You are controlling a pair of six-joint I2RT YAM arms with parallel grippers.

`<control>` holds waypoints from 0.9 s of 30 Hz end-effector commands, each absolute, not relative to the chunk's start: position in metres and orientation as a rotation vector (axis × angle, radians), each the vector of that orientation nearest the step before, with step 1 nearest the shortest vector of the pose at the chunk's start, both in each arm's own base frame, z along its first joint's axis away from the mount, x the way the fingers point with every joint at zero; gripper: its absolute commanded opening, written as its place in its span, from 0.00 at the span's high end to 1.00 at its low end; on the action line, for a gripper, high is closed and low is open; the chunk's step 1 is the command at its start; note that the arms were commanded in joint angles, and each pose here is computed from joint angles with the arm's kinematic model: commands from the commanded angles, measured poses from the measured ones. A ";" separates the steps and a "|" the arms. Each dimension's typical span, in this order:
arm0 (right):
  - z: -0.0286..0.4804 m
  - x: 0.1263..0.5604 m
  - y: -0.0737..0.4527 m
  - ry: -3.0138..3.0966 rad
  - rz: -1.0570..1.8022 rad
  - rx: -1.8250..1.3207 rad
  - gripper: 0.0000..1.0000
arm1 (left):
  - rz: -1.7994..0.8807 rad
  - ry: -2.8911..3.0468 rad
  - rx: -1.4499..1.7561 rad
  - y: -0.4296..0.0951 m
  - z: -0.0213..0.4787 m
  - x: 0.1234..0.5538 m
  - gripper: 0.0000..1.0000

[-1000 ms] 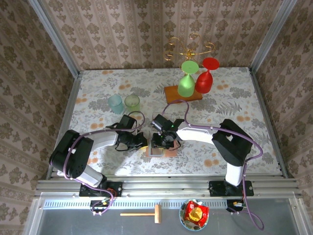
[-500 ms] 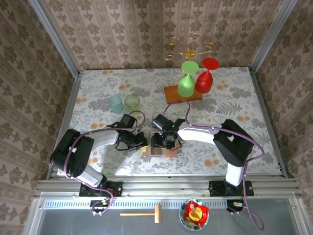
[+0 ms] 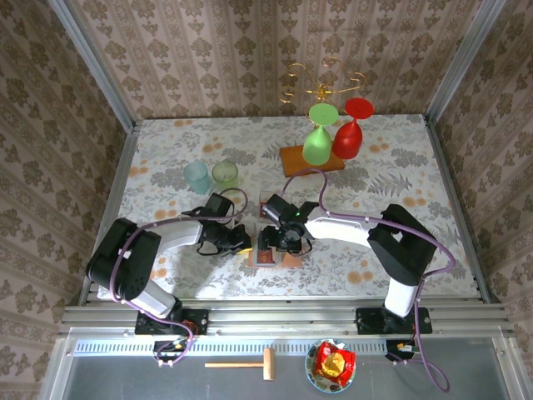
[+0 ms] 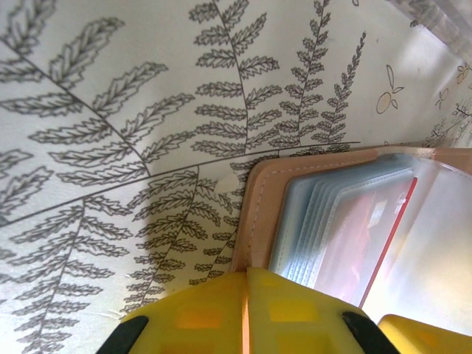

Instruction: Take the credit cards out of the card holder

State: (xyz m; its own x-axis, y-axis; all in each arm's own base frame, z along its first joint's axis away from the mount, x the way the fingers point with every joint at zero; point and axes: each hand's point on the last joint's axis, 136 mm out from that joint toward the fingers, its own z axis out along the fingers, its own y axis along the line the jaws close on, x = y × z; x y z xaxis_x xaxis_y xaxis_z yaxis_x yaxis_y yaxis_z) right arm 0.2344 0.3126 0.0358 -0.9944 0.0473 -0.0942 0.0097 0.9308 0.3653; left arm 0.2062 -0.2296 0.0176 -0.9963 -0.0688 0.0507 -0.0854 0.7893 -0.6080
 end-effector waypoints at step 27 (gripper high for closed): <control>0.030 0.225 0.226 3.007 0.205 0.094 0.53 | 0.861 -2.972 0.136 -0.217 0.019 0.201 0.90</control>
